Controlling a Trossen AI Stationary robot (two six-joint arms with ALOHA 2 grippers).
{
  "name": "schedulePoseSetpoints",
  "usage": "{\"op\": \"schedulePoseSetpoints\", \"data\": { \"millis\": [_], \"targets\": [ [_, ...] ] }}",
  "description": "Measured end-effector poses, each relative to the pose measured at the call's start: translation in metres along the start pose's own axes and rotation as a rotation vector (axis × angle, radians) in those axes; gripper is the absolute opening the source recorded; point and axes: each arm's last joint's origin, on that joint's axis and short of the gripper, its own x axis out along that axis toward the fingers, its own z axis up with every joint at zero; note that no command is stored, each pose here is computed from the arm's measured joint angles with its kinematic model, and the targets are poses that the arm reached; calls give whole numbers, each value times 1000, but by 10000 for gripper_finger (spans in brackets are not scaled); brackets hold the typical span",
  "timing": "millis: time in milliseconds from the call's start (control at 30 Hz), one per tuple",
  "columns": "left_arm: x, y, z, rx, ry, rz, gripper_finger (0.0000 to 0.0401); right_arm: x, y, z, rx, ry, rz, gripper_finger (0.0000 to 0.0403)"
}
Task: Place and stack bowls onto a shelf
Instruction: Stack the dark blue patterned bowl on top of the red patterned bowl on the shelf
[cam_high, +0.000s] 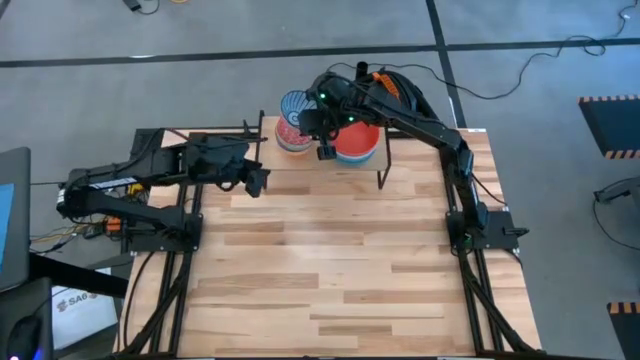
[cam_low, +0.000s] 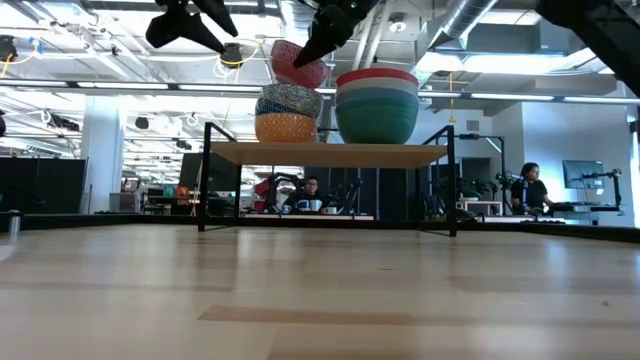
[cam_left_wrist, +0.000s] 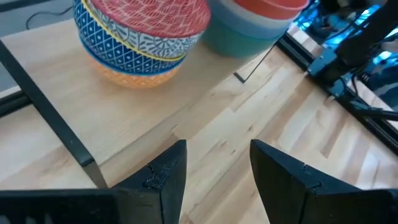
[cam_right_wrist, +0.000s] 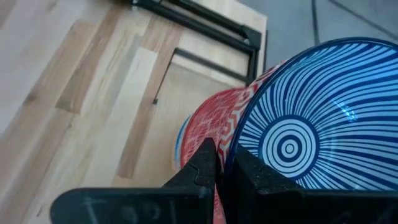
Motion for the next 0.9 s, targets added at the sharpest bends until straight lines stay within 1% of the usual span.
{"op": "schedulePoseSetpoints", "data": {
  "millis": [200,300,367,467,533,600,733,900],
  "targets": [
    [2,4,4,-15,-8,-7,160,7,2,-2,-23,5,10,42],
    [0,4,5,-18,-14,-8,160,15,2,-1,-29,-7,4,42],
    [0,4,5,-17,-11,-9,160,22,6,-6,-18,34,36,42],
    [0,4,5,-17,-2,-21,160,32,8,-6,-24,32,41,42],
    [0,4,5,-20,-1,-22,160,33,10,-8,-19,54,58,42],
    [0,4,5,-21,-1,-23,160,37,11,-5,-28,35,48,42],
    [0,4,4,-22,4,-28,160,38,13,-6,-25,54,60,45],
    [0,4,4,-21,5,-29,160,38,14,-6,-26,66,57,61]
  ]
}}
